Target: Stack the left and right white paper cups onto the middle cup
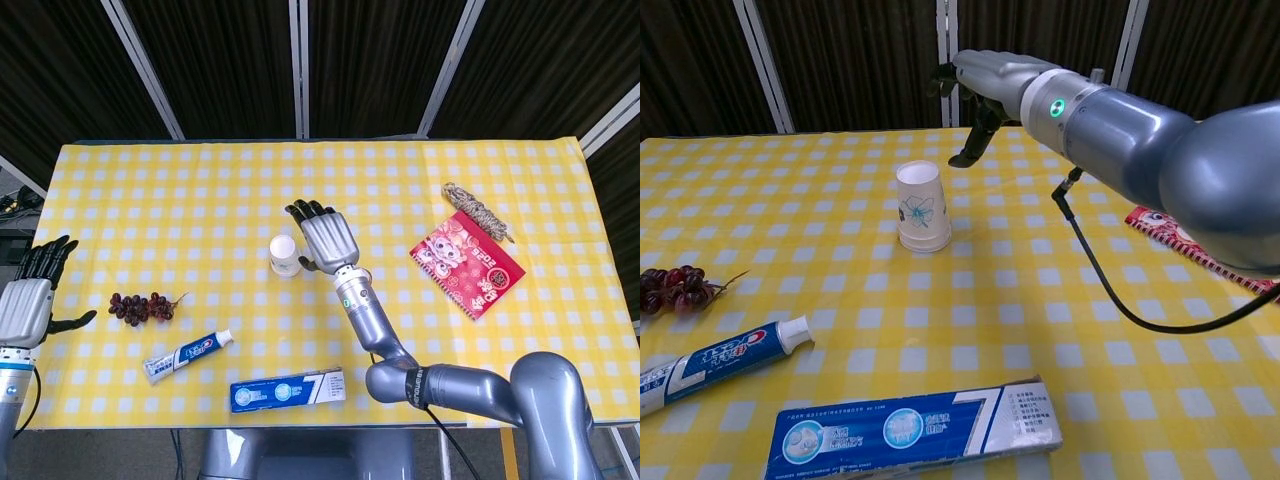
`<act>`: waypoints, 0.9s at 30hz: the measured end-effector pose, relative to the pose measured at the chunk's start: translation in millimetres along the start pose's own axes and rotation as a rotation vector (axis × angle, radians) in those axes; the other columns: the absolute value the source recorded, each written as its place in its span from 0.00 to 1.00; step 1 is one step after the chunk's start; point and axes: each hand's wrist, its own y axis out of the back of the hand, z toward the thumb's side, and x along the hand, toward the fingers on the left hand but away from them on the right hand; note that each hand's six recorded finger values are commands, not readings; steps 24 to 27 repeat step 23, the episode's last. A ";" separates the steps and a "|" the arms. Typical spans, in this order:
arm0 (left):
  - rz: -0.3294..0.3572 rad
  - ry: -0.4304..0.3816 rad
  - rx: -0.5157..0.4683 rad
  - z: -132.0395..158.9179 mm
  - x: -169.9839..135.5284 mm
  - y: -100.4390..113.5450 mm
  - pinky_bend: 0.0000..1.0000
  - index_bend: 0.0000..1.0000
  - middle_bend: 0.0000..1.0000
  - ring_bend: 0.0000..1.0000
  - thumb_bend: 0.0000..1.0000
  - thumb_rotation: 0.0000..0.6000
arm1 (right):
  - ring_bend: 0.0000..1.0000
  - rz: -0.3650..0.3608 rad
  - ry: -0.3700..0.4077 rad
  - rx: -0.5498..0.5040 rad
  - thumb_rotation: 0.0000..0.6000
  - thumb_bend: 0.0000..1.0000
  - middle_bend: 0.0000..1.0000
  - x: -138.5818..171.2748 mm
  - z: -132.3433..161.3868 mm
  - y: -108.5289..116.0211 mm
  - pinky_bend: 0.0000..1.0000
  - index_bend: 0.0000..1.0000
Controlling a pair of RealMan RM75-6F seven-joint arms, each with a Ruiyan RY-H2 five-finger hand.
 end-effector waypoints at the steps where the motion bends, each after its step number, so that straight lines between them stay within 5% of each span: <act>1: 0.000 0.000 0.001 -0.1 -0.1 -0.2 0.00 0.06 0.00 0.00 0.11 1.00 | 0.13 -0.006 -0.005 0.004 1.00 0.12 0.11 3.6 -5.5 2.2 0.29 0.19; 8: -0.001 0.000 0.011 0.6 -0.6 -2.3 0.00 0.04 0.00 0.00 0.11 1.00 | 0.00 -0.044 -0.048 0.031 1.00 0.12 0.01 31.8 -49.6 11.1 0.13 0.13; 14: -0.008 -0.004 0.034 3.1 -1.3 -8.2 0.00 0.00 0.00 0.00 0.09 1.00 | 0.00 -0.099 -0.098 0.035 1.00 0.12 0.00 79.5 -107.7 15.7 0.01 0.03; 23: -0.013 0.014 0.088 -2.5 -13.1 -19.3 0.00 0.00 0.00 0.00 0.09 1.00 | 0.00 -0.136 -0.221 0.021 1.00 0.12 0.00 200.6 -215.8 12.4 0.00 0.00; 27: -0.013 0.014 0.088 -2.5 -13.1 -19.3 0.00 0.00 0.00 0.00 0.09 1.00 | 0.00 -0.136 -0.221 0.021 1.00 0.12 0.00 200.6 -215.8 12.4 0.00 0.00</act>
